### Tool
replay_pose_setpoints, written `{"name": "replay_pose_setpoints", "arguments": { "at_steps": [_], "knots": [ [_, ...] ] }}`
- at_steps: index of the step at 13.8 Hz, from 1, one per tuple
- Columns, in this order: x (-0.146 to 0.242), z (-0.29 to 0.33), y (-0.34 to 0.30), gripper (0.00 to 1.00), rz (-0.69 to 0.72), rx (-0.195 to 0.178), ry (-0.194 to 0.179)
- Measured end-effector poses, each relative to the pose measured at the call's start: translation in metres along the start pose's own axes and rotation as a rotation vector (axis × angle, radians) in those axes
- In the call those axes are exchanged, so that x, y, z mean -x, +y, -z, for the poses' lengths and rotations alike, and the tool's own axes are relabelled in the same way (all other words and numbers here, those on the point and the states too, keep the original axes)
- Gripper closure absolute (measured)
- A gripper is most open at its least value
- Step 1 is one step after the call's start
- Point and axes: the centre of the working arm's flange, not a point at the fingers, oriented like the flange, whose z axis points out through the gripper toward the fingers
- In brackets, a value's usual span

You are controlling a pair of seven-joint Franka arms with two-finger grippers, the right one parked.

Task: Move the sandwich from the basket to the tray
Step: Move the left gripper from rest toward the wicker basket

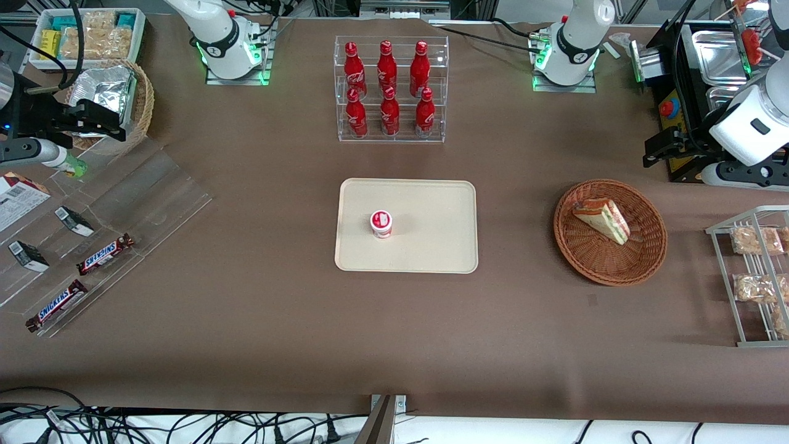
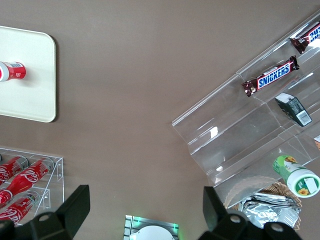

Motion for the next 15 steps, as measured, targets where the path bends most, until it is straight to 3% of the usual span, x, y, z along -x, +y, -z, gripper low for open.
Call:
{"name": "replay_pose_setpoints", "arguments": {
  "at_steps": [4, 8, 12, 15],
  "knots": [
    [0.000, 0.000, -0.009, 0.00, 0.012, 0.000, 0.000],
    [-0.001, -0.003, -0.023, 0.00, 0.044, -0.055, -0.008],
    [-0.003, -0.032, -0.026, 0.00, 0.196, -0.063, -0.047],
    [-0.007, -0.073, -0.029, 0.00, 0.326, -0.068, -0.056]
  ]
}}
